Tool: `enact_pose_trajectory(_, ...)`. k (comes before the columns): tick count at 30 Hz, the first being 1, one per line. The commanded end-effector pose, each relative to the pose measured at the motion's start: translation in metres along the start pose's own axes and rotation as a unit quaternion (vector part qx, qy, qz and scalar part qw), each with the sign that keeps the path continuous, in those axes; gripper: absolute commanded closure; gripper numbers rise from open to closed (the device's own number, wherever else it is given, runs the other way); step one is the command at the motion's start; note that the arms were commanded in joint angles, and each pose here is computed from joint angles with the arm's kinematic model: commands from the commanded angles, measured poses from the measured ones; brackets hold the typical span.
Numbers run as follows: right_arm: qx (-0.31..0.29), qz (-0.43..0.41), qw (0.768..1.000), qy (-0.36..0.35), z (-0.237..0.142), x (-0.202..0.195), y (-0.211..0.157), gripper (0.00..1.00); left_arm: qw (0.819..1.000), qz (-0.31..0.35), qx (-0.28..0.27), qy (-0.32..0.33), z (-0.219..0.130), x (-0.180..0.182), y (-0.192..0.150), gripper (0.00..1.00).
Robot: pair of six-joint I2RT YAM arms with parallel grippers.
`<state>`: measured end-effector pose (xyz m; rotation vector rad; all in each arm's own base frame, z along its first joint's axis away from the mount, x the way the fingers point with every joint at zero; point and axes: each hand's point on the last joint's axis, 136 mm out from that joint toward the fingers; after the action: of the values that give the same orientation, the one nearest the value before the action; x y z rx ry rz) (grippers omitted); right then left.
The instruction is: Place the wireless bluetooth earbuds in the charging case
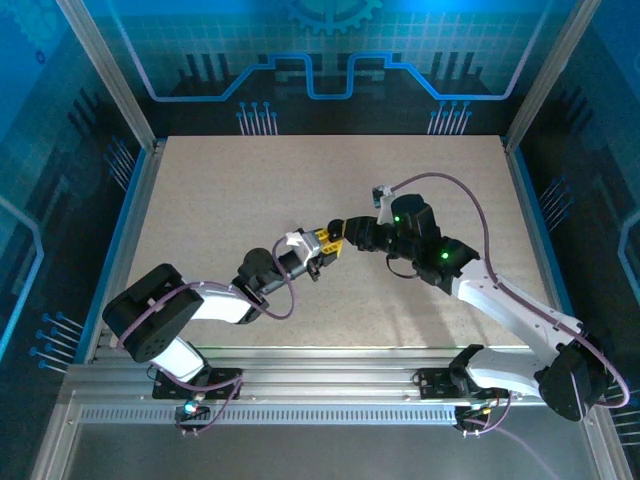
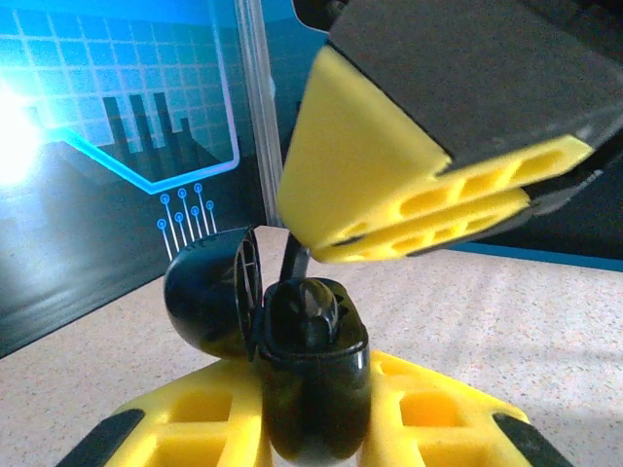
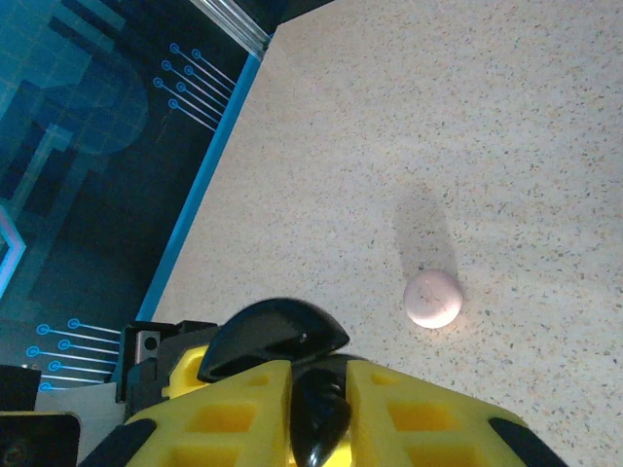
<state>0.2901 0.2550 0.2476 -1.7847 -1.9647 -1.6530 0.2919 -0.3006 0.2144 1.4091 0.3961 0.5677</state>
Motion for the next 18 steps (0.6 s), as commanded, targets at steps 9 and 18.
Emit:
enact_pose_trajectory(9,0.015,-0.004,1.0,0.004,-0.011,0.003,0.002,0.75,0.999,0.018,-0.035,-0.021,-0.002,-0.009,0.02,0.78)
enact_pose_trajectory(18,0.091,0.043,0.989,-0.106,-0.015,-0.05,-0.029,0.73,0.994,-0.031,0.006,0.1,-0.02,0.039,-0.012,0.79)
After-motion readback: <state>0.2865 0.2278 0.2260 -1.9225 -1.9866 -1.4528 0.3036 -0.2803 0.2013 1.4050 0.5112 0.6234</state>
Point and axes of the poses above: each hand's point on the last joint's axis, 136 mm out from that joint toward the fingers, its own z axis out along the fingers, its own x axis along the line the jaws close on, y = z × x, and after that the axes turned 2 degrees about -z, right-handed
